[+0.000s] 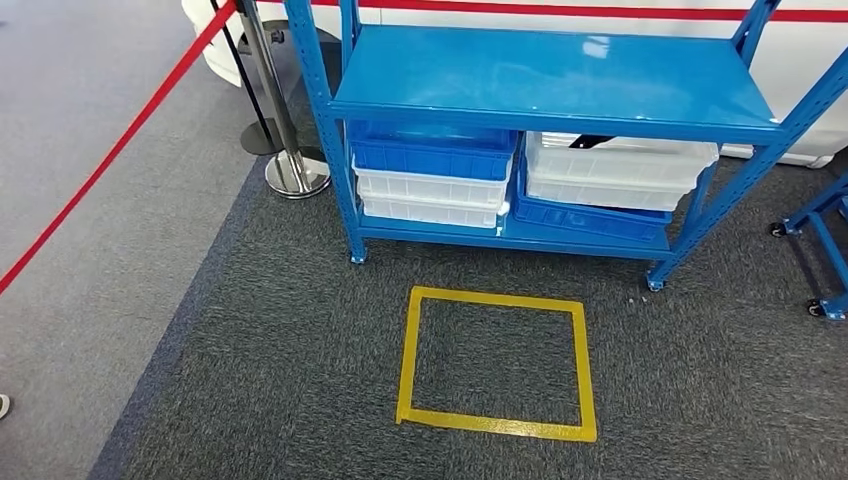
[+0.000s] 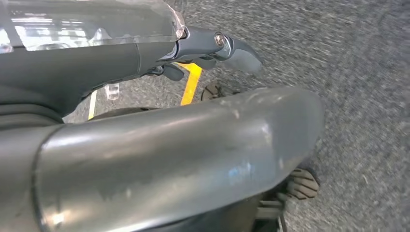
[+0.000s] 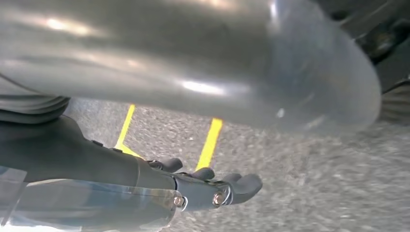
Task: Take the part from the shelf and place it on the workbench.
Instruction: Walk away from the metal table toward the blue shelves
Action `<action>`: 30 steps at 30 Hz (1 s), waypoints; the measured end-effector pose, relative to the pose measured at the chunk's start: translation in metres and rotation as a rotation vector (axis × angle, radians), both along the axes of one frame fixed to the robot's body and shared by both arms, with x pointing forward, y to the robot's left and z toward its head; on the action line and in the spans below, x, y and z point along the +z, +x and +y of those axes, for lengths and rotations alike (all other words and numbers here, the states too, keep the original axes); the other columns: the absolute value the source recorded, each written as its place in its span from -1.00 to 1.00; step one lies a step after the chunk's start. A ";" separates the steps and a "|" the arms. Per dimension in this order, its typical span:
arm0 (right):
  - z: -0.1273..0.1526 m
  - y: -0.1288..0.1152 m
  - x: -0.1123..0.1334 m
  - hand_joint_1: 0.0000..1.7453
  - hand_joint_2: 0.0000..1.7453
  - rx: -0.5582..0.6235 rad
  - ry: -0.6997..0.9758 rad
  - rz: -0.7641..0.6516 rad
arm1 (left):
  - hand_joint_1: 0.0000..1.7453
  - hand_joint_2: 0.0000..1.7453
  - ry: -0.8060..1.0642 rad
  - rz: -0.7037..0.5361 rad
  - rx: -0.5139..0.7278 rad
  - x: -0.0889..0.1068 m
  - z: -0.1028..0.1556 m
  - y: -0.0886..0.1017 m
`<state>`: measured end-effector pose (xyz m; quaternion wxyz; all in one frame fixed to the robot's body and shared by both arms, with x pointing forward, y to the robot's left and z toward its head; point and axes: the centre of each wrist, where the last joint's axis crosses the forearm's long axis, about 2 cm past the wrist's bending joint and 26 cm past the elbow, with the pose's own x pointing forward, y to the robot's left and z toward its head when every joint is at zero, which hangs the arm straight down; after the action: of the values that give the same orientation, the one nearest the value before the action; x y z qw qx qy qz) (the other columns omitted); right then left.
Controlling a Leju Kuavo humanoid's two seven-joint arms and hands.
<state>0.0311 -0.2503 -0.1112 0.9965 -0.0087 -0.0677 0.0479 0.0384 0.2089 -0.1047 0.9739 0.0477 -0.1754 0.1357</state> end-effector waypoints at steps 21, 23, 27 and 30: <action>0.002 0.002 0.000 -1.00 -1.00 0.007 0.010 -0.010 | -1.00 -1.00 -0.006 0.014 0.004 0.000 0.001 -0.002; 0.002 0.002 0.000 -1.00 0.00 0.010 0.009 -0.022 | -1.00 -1.00 -0.008 0.016 0.004 0.000 0.001 -0.002; 0.002 0.002 0.000 -1.00 0.50 0.021 -0.005 -0.080 | -1.00 -1.00 -0.010 0.019 0.001 0.000 0.001 -0.002; 0.002 0.002 0.000 -1.00 -1.00 0.022 -0.007 -0.116 | -1.00 -1.00 -0.009 0.018 -0.003 0.000 0.001 -0.002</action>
<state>0.0328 -0.2482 -0.1108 0.9903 -0.0143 -0.1251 0.0584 0.0366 0.2096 -0.1051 0.9759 0.0442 -0.1659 0.1347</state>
